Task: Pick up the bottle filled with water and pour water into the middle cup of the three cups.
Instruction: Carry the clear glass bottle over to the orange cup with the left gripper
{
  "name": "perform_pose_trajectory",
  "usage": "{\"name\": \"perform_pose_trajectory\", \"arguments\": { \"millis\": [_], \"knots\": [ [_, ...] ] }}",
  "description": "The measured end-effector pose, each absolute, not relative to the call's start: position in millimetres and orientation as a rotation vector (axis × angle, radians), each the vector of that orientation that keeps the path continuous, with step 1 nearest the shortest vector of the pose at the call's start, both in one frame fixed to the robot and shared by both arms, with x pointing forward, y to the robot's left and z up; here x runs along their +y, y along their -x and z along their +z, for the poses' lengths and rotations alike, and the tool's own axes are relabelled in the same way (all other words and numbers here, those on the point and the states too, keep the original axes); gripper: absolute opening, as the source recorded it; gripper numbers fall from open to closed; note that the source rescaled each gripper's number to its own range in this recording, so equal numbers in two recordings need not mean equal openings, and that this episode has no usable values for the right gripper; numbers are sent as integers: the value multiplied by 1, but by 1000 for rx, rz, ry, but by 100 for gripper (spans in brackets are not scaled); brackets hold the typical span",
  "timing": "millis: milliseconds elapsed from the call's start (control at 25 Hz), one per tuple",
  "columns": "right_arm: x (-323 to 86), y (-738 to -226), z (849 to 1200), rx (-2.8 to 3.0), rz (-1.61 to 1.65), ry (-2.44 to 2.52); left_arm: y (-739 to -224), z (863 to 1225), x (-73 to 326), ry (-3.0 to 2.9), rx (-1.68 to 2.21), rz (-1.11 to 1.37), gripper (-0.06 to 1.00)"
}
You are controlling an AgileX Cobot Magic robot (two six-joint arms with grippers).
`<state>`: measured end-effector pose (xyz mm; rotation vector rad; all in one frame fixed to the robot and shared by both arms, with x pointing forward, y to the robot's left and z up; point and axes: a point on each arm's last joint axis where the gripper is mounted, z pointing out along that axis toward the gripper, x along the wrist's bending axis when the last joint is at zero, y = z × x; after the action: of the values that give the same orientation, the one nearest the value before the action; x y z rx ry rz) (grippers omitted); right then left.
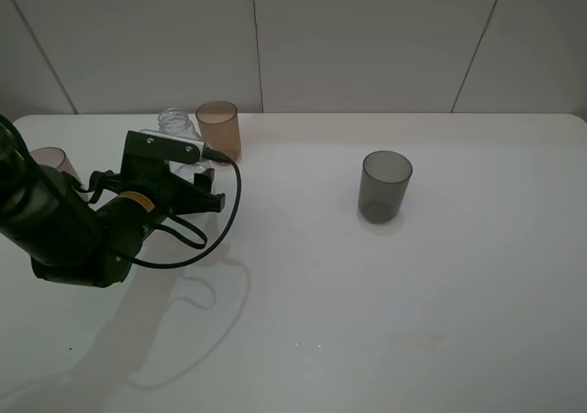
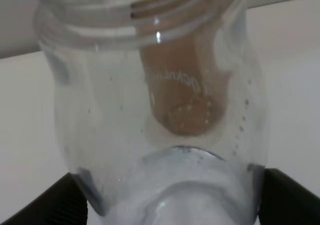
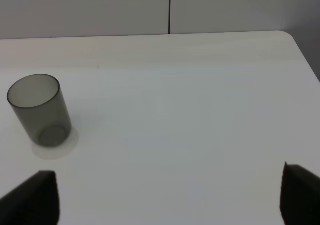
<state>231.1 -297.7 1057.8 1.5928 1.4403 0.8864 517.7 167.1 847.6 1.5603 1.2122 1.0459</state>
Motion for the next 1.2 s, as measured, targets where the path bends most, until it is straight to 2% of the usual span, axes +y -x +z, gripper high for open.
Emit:
{"name": "perform_pose_trajectory", "arguments": {
  "millis": [1200],
  "knots": [
    [-298, -231, 1058, 1440, 886, -1593, -544, 826, 155, -1558, 1189, 1041, 54]
  ]
}}
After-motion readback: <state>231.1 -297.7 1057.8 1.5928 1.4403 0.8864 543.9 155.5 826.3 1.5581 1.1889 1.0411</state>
